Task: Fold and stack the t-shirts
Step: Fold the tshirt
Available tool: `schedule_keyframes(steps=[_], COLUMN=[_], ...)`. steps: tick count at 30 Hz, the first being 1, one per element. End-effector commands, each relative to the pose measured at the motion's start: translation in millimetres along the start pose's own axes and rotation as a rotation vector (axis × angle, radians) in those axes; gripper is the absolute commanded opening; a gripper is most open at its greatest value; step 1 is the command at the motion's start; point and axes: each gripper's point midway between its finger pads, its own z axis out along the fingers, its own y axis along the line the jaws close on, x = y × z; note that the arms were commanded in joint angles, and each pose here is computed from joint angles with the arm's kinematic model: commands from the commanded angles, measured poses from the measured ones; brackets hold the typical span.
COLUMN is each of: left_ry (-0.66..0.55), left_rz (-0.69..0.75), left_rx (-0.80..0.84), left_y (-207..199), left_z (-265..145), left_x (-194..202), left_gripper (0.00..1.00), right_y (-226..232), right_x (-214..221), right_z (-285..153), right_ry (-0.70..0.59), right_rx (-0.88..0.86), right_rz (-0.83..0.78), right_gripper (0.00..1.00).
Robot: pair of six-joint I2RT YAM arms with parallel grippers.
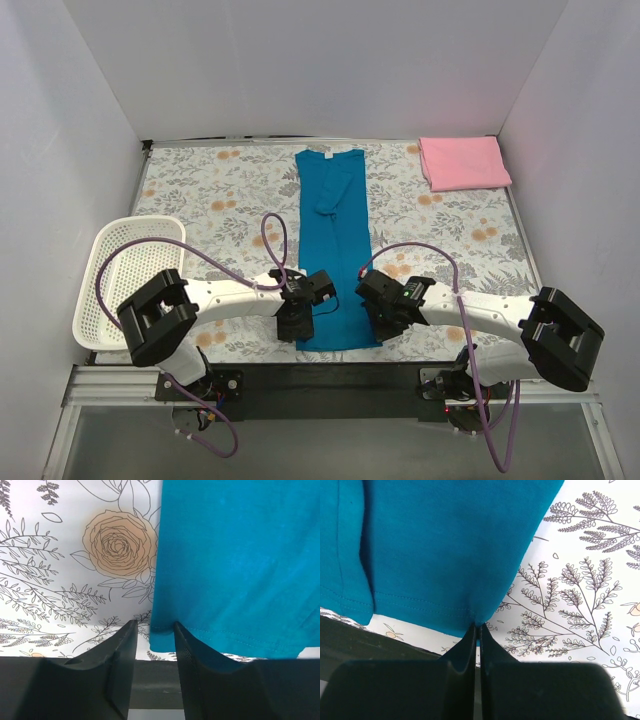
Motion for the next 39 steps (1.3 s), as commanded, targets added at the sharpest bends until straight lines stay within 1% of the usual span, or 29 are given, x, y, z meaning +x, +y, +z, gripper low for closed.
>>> schedule_keyframes(steps=[1,5,6,8,9,12,13,14,15,16,17,19,20,22,24,26,28,29,30,31,32,35,36,37,38,39], left_ry=[0.038,0.059,0.061,0.061,0.064,0.086,0.093,0.097,0.110,0.121,0.133,0.165,0.181,0.193,0.169,0.114,0.039,-0.005,-0.038,-0.062,-0.100,-0.179,-0.204,-0.232,-0.245,-0.276], left_rz=[0.015,0.019,0.019,0.015,0.014,0.009,0.009,0.009,0.007,0.009,0.011,0.024,0.029,0.013,0.000,-0.011,-0.003,-0.034,-0.045,-0.052,-0.083,-0.101,-0.133,-0.140,-0.139,-0.144], left_rx=[-0.009,-0.011,-0.014,-0.007,-0.006,0.017,0.017,0.022,0.028,0.022,0.015,0.045,0.033,0.059,0.097,0.144,0.150,0.131,0.149,0.146,0.138,0.174,0.164,0.186,0.174,0.165], left_y=[-0.7,-0.6,0.3,-0.7,0.2,-0.5,1.0,2.4,3.0,7.7,11.6,12.4,20.3,22.3,17.5,2.5,-2.9,-0.1,-7.1,-6.0,-1.4,-7.2,-2.3,-8.6,-7.0,-6.6], left_z=[2.3,5.1,5.4,3.2,2.2,-5.5,-7.2,-11.8,-15.3,-15.8,-17.6,-24.5,-21.8,-25.2,-31.4,-43.2,-48.6,-48.7,-56.0,-57.0,-56.1,-64.7,-64.2,-71.9,-68.7,-70.4], left_x=[10.2,14.6,15.1,15.0,15.8,21.9,24.8,29.4,34.0,40.1,45.6,61.9,70.5,75.0,70.4,52.4,29.8,10.0,-6.0,-18.5,-43.0,-84.8,-101.6,-116.0,-128.6,-139.8], left_gripper=[0.33,0.22,0.15,0.07,0.00,0.00,0.00,0.00,0.00,0.00,0.00,0.00,0.00,0.00,0.00,0.00,0.00,0.00,0.00,0.00,0.00,0.00,0.00,0.00,0.00,0.00], right_y=[-16.7,-13.3,-12.7,-8.6,-7.0,1.5,5.7,6.7,14.9,15.5,18.2,18.4,19.8,18.0,17.3,16.6,14.6,14.9,6.2,2.5,5.0,-2.8,-4.5,-5.2,-6.2,-8.0], right_x=[21.8,16.5,13.9,10.4,9.6,13.8,19.3,19.9,28.8,34.8,36.8,51.5,53.1,59.6,54.6,40.9,18.4,12.0,-2.3,-12.6,-31.0,-65.9,-87.7,-96.9,-115.8,-124.4], right_z=[15.4,13.8,13.2,10.4,9.4,3.8,1.3,-2.1,-6.9,-10.0,-15.8,-19.0,-22.8,-23.9,-26.6,-31.3,-38.3,-38.6,-38.7,-40.3,-45.9,-52.1,-61.9,-64.9,-71.2,-73.0], right_ry=[0.071,0.052,0.044,0.035,0.032,0.046,0.068,0.059,0.094,0.110,0.099,0.123,0.109,0.116,0.088,0.056,0.006,0.009,-0.022,-0.041,-0.074,-0.118,-0.161,-0.173,-0.201,-0.210], right_rx=[0.074,0.063,0.061,0.046,0.036,-0.023,-0.057,-0.073,-0.127,-0.140,-0.164,-0.181,-0.202,-0.211,-0.207,-0.175,-0.136,-0.125,-0.088,-0.068,-0.067,-0.044,-0.045,-0.045,-0.044,-0.041], right_rz=[-0.018,-0.025,-0.028,-0.033,-0.039,-0.052,-0.055,-0.058,-0.062,-0.062,-0.065,-0.053,-0.047,-0.038,-0.038,-0.048,-0.062,-0.065,-0.069,-0.069,-0.089,-0.075,-0.077,-0.083,-0.089,-0.089], right_gripper=[0.01,0.01,0.01,0.01,0.01,0.01,0.01,0.01,0.01,0.01,0.01,0.01,0.01,0.01,0.01,0.01,0.01,0.01,0.01,0.01,0.01,0.01,0.01,0.01,0.01,0.01])
